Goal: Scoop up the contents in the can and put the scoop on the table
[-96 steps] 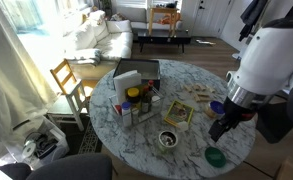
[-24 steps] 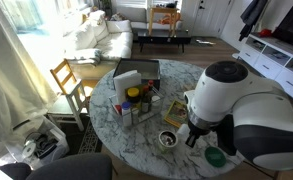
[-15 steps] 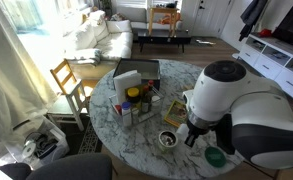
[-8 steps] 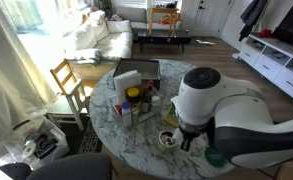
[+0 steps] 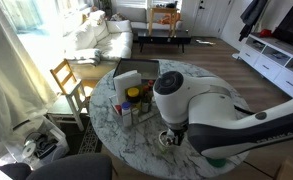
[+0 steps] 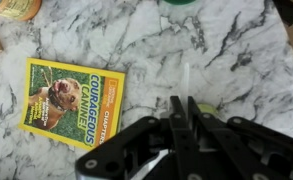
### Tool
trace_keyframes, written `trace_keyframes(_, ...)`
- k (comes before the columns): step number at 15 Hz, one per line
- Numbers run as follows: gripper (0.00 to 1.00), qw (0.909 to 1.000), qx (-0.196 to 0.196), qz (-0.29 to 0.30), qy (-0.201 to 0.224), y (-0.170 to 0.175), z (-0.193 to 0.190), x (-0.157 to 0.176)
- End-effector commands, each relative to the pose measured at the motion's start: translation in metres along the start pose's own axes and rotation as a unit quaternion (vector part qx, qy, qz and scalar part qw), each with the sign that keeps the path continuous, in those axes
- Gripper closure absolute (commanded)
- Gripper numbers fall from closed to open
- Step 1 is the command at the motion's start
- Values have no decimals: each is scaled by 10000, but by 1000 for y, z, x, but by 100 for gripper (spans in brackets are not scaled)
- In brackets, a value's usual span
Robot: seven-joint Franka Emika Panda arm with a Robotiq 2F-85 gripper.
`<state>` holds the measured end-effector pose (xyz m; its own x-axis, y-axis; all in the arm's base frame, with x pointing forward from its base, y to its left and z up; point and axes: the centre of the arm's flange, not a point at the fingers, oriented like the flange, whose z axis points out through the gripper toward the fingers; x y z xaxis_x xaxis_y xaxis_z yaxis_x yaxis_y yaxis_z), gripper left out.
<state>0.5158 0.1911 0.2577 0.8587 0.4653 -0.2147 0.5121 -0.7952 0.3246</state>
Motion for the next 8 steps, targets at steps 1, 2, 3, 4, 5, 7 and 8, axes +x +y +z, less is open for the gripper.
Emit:
trace_keyframes(1, 98, 9985, -312, -322, -328, -9, 12, 25)
trace_keyframes(2, 98, 9979, -374, -376, -381, -9, 14, 26)
trace_keyframes(3, 98, 9973, -448, -416, -415, -9, 15, 27)
trace_keyframes(4, 98, 9966, -513, -454, -452, -11, 18, 28)
trace_keyframes(5, 98, 9961, -580, -471, -465, -12, 17, 31)
trace_keyframes(7, 98, 9953, -648, -508, -500, -14, 20, 36)
trace_keyframes(8, 98, 9951, -671, -526, -501, -14, 19, 38)
